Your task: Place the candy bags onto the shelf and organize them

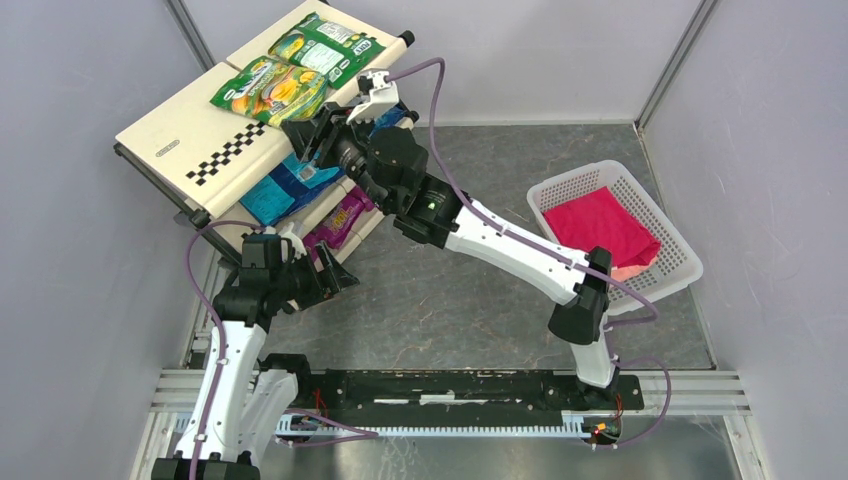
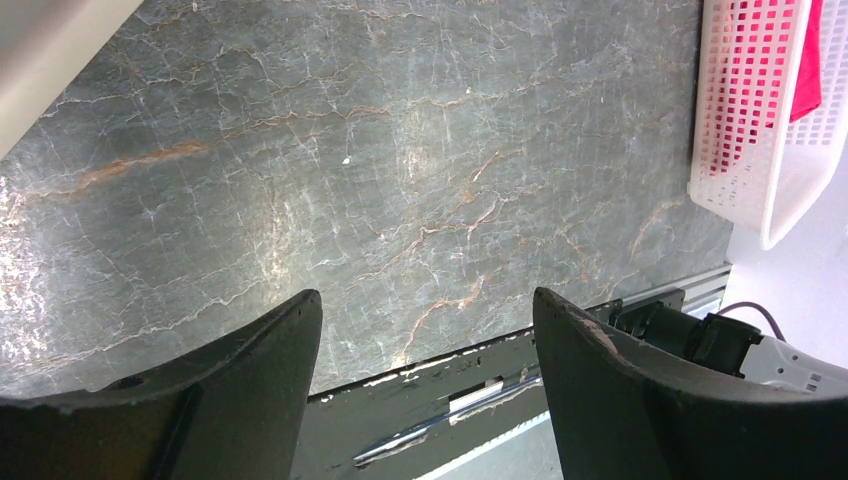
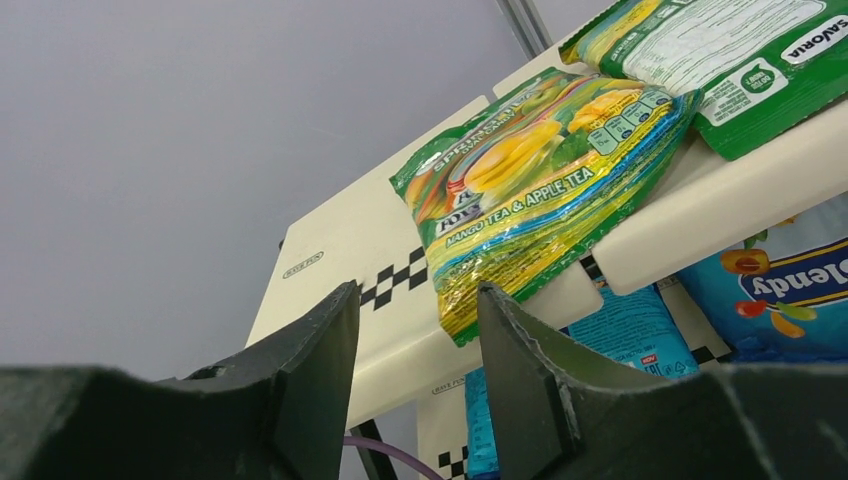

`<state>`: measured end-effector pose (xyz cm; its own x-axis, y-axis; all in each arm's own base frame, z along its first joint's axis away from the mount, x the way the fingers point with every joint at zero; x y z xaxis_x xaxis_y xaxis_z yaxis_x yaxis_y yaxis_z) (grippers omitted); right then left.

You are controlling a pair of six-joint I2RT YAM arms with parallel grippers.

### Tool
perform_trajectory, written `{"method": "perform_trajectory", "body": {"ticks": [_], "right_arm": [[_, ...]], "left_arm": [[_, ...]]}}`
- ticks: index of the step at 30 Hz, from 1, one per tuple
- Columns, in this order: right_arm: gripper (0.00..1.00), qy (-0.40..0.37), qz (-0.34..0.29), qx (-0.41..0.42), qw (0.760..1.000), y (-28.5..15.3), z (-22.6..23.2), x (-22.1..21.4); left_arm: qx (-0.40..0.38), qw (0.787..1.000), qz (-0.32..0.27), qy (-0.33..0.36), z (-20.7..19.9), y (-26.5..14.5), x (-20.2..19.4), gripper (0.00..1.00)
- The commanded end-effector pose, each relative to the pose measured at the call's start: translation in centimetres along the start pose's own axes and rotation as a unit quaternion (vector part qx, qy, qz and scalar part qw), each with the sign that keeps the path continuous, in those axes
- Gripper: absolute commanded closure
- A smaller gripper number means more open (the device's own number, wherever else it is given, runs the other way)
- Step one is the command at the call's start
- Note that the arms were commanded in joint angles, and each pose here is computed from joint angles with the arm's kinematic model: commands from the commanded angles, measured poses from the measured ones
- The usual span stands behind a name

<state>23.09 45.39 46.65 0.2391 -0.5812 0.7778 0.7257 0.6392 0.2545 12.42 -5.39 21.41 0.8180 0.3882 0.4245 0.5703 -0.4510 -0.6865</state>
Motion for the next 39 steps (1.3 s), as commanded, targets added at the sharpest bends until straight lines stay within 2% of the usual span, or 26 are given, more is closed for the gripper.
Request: {"method": "perform_trajectory", "body": {"ticks": [1,5,9,14,20,24,29,32,37,39], "right_arm": [[0.49,-0.005,-0.006,0.021,1.0,1.2,-0.1,-0.1],[0.62,0.004,-0.001,0.026,1.0,1.9,-0.4,-0.9],[0.67,0.003,-0.005,0.029,1.0,2.6,-0.7,-1.7],[0.7,-0.003,-0.023,0.066,0.998,4.0,-0.8,-3.3],[0.71,-0.019,-0.04,0.06,0.997,5.2,-1.6,-4.9],[0.7,-0.039,-0.048,0.071,0.996,5.0,-1.1,-3.8],[0.61,-0.083,-0.063,0.071,0.992,2.3,0.9,1.2],[0.48,-0.118,-0.061,0.066,0.989,-0.5,1.7,4.8],[0.22,-0.204,-0.032,0.025,0.978,-6.3,0.4,8.8],[0.12,-0.236,-0.019,0.005,0.972,-8.9,-0.7,9.9]], "left_arm": [[-0.009,1.0,-0.005,0.029,0.0,-0.1,0.3,0.16],[-0.009,1.0,-0.004,0.03,0.1,0.0,0.3,0.16],[-0.008,0.999,-0.003,0.031,0.0,0.0,0.4,0.16],[-0.008,0.999,0.0,0.031,0.1,0.1,0.4,0.16],[-0.009,1.0,0.001,0.03,0.1,0.1,0.3,0.16],[-0.01,0.999,0.001,0.031,0.1,0.1,0.4,0.16],[-0.053,0.998,0.004,0.044,-0.7,-0.2,0.5,0.14],[-0.125,0.989,-0.005,0.075,-2.1,-1.3,0.7,0.14],[-0.243,0.951,-0.06,0.18,-5.8,-5.2,0.7,0.08],[-0.284,0.932,-0.059,0.216,-7.2,-6.6,0.5,0.08]]}}
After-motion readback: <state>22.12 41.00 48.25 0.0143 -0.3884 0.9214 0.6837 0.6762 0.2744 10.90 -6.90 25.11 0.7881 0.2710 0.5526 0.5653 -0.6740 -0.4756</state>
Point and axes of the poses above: each gripper's point midway between its finger pads, its own y axis out along the fingers, its own z axis along the line the jaws close on, x = y × z, the point moved 10 cm from there along -y, back along the fingers, and after that the axes turned 1 degree about y, right-handed, at the moved point
